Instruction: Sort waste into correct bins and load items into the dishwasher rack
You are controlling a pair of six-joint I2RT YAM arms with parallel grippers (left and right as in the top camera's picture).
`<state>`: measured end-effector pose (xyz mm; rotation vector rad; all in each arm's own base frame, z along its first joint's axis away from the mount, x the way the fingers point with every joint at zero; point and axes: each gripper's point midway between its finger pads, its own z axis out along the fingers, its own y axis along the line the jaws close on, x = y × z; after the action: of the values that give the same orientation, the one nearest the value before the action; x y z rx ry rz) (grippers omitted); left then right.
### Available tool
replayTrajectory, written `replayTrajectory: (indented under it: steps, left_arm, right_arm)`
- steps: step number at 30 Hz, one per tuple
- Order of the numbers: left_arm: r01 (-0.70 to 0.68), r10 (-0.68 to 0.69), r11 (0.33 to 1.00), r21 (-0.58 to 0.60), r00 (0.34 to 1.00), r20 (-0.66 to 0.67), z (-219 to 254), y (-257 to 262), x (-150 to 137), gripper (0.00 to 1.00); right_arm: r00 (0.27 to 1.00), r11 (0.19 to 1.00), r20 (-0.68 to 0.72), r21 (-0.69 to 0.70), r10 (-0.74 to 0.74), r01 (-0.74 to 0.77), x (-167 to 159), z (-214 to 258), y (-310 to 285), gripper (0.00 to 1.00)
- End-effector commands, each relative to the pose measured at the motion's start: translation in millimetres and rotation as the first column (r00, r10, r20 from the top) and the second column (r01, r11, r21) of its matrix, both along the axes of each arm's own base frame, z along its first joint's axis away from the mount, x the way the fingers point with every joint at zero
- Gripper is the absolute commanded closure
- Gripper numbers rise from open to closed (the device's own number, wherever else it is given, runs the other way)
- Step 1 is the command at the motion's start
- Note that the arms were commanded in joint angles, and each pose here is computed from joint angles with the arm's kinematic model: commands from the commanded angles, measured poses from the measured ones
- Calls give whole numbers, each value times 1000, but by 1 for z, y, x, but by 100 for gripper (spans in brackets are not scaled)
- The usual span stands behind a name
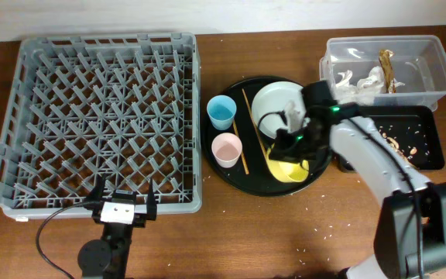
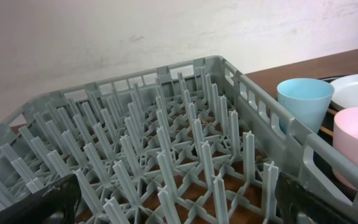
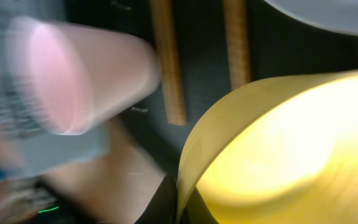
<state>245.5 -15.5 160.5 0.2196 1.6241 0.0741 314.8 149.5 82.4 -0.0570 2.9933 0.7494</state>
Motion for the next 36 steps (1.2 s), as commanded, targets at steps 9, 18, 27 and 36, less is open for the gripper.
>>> replayTrajectory:
  steps: [9,18,27,36]
  left_arm:
    - [14,-13,1000,-19,999,36,11,-3,0,0]
    - [61,-74,996,-60,966,-246,145,-13,21,0]
    - [72,-215,974,-214,580,-786,77,-38,94,0]
    - [73,-214,975,-211,583,-784,75,-38,98,0]
  right_arm:
    - [997,928,29,-368,77,-61,-5,-32,-5,79]
    - [986,984,151,-173,66,-40,35,85,39,53]
    - [994,977,47,-194,101,-90,27,27,85,48]
    - [995,965,-54,-244,80,-91,30,-28,87,96]
